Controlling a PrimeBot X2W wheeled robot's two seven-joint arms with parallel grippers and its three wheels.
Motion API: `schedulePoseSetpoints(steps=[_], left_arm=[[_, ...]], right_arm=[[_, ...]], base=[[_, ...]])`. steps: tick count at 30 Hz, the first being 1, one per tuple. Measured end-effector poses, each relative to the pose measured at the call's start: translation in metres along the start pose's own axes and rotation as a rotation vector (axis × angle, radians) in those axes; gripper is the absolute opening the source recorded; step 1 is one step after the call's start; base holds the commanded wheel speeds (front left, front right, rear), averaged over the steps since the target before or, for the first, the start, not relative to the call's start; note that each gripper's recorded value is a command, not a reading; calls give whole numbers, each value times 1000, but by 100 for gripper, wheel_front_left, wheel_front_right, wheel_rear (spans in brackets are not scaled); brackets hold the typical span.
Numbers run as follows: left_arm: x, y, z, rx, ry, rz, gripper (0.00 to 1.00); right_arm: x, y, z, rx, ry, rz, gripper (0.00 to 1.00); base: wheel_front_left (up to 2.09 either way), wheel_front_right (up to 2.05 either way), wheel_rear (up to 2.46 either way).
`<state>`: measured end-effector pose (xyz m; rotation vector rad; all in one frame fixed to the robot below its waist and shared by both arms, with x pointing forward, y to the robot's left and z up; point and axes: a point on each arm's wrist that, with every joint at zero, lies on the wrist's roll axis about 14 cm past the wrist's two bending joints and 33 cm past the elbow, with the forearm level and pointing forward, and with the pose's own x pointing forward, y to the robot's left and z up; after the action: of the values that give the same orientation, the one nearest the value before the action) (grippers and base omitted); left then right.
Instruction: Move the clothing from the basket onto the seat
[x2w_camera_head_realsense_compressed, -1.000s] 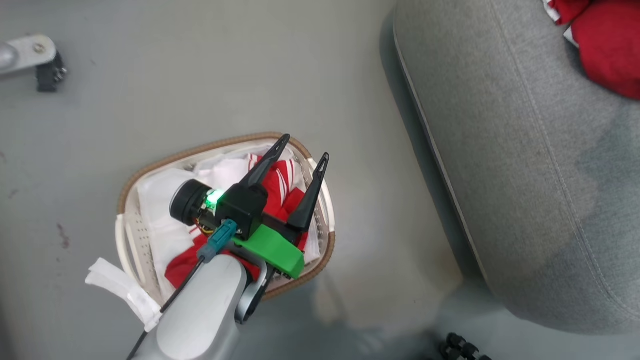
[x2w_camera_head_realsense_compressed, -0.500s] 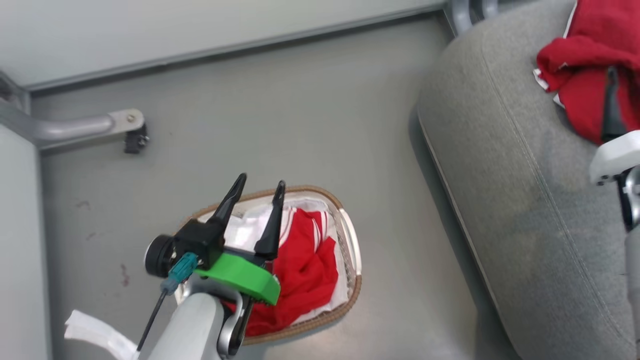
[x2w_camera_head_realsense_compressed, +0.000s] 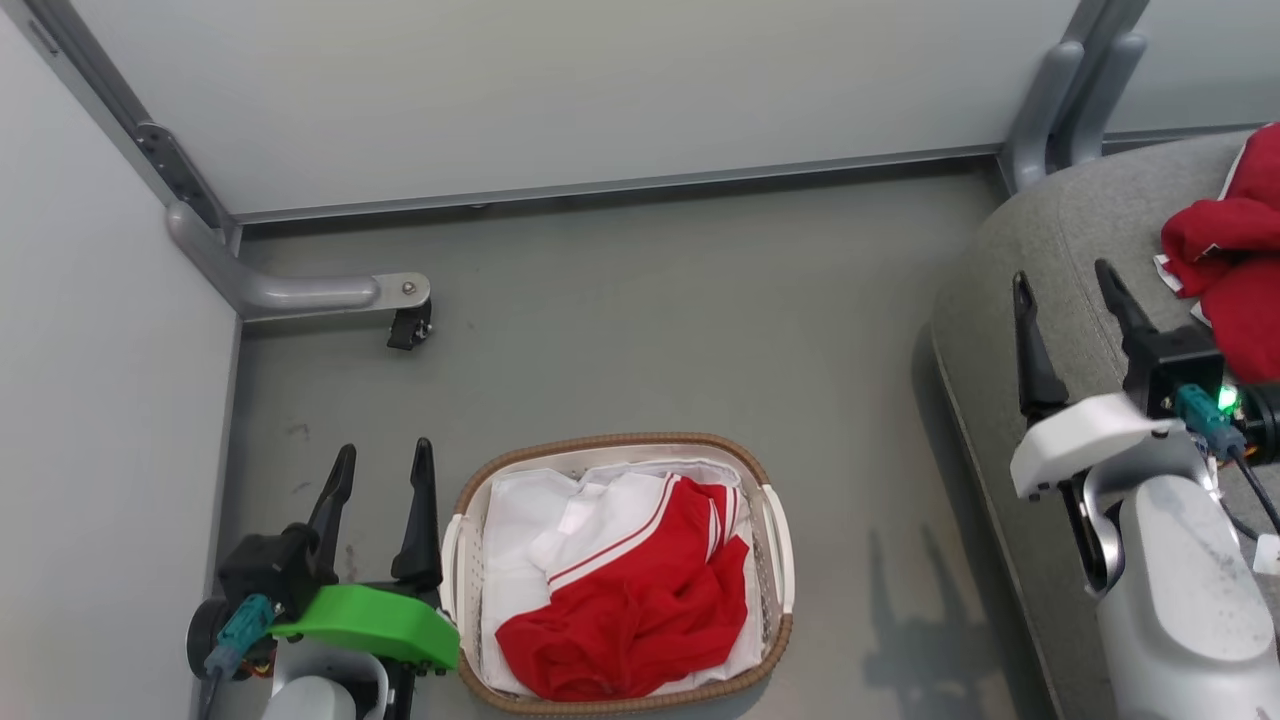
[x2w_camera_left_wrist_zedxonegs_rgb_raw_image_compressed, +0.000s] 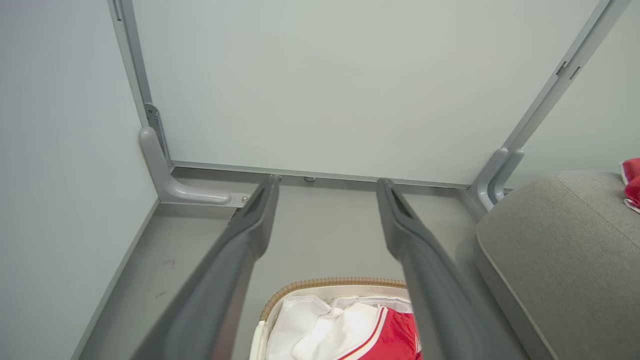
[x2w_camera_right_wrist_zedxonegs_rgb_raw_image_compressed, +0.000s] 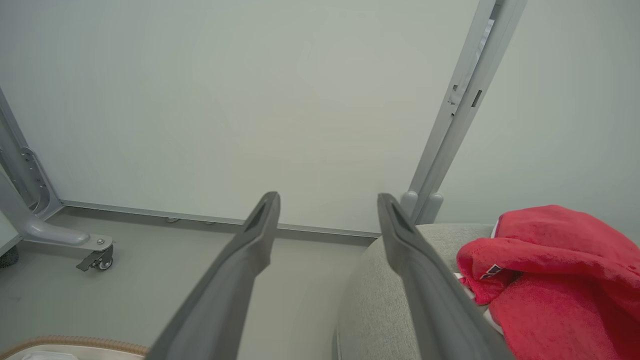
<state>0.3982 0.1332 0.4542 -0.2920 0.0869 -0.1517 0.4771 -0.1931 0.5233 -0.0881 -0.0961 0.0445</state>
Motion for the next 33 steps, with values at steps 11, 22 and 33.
schedulePoseSetpoints(steps=[11,22,33], left_arm=[[-35,28,8,-17,-29,109,100],[-42,25,10,-23,-38,108,100],[-43,21,10,-22,-40,96,100]], right_arm=[[-40,44,-14,123,37,90,100],[-67,46,-21,195,63,83,100],[-72,47,-21,202,65,86,100]], base=[[0,0,0],[0,0,0],[0,0,0]])
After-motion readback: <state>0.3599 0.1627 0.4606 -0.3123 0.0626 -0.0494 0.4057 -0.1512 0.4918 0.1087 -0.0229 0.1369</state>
